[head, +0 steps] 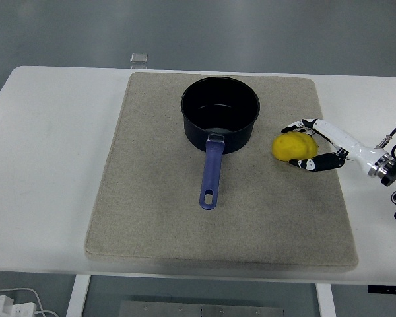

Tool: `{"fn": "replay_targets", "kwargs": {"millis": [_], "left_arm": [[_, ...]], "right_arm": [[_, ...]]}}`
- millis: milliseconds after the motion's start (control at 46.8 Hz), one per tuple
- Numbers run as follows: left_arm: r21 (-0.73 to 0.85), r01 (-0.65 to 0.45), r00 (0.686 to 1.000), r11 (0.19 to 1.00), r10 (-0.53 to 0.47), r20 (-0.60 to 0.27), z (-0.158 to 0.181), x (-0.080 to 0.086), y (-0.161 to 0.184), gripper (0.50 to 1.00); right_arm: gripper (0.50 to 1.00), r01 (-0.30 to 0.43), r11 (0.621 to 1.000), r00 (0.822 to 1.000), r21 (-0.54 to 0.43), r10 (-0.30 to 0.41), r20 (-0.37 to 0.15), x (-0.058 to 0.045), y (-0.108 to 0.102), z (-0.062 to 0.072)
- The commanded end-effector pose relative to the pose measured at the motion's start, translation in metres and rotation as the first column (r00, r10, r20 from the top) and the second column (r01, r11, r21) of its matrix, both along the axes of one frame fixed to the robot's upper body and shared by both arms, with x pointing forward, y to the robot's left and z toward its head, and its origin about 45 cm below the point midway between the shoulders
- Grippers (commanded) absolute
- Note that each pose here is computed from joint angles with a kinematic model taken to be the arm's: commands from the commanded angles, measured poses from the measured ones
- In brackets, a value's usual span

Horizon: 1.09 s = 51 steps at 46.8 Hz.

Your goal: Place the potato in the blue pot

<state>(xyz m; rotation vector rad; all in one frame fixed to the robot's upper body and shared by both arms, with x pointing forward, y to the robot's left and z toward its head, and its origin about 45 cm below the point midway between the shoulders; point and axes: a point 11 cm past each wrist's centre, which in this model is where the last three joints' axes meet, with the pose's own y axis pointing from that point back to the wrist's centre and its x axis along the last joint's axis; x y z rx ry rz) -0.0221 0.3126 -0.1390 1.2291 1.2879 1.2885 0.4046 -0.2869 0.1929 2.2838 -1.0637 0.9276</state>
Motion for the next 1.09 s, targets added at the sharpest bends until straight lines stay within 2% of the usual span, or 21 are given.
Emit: {"fn": "replay_targets", "kwargs": {"millis": [0,107,385,491,620,748,876,1068], "left_arm": [[0.0,0.0,1.0,1.0,0.0,0.0,0.0,0.0,0.0,0.992],[-0.003,0.0,1.0,1.0,0.0,0.0,0.0,0.0,-0.001,0.994],[-0.003,0.001,1.0,1.0,-0.001,0.0,0.0,0.0,-0.001,0.994],[-0.003,0.001,1.0,1.0,-0.001,0.0,0.0,0.0,-0.001,0.992],[-0.003,0.0,1.0,1.0,0.0,0.001,0.0,0.0,-0.001,0.992],[-0.003,0.0,1.0,1.0,0.0,0.001,0.0,0.0,-0.001,0.992],[-0.003,0.0,1.0,1.0,0.0,0.001,0.0,0.0,-0.001,0.992],[-0.009,0.0,1.0,1.0,0.0,0.002,0.0,0.0,-0.003,0.994]], "right_arm": [[0.5,0.008,1.0,1.0,0.006,-0.008,0.006,0.004,0.0,0.006],[0.5,0.018,0.999,1.0,0.029,-0.018,0.021,0.013,0.002,0.019],[0.5,0.005,0.998,0.996,0.058,-0.01,0.09,0.039,0.017,0.067],[0.5,-0.024,0.998,0.995,0.066,0.018,0.097,0.046,0.036,0.08],[0.5,-0.09,0.994,0.991,0.063,0.084,0.1,0.05,0.069,0.087],[0.5,-0.124,0.991,0.989,0.058,0.119,0.091,0.054,0.097,0.092],[0.5,-0.134,0.99,0.987,0.052,0.128,0.1,0.062,0.113,0.097],[0.5,-0.145,0.989,0.985,0.033,0.141,0.102,0.069,0.133,0.094]]}}
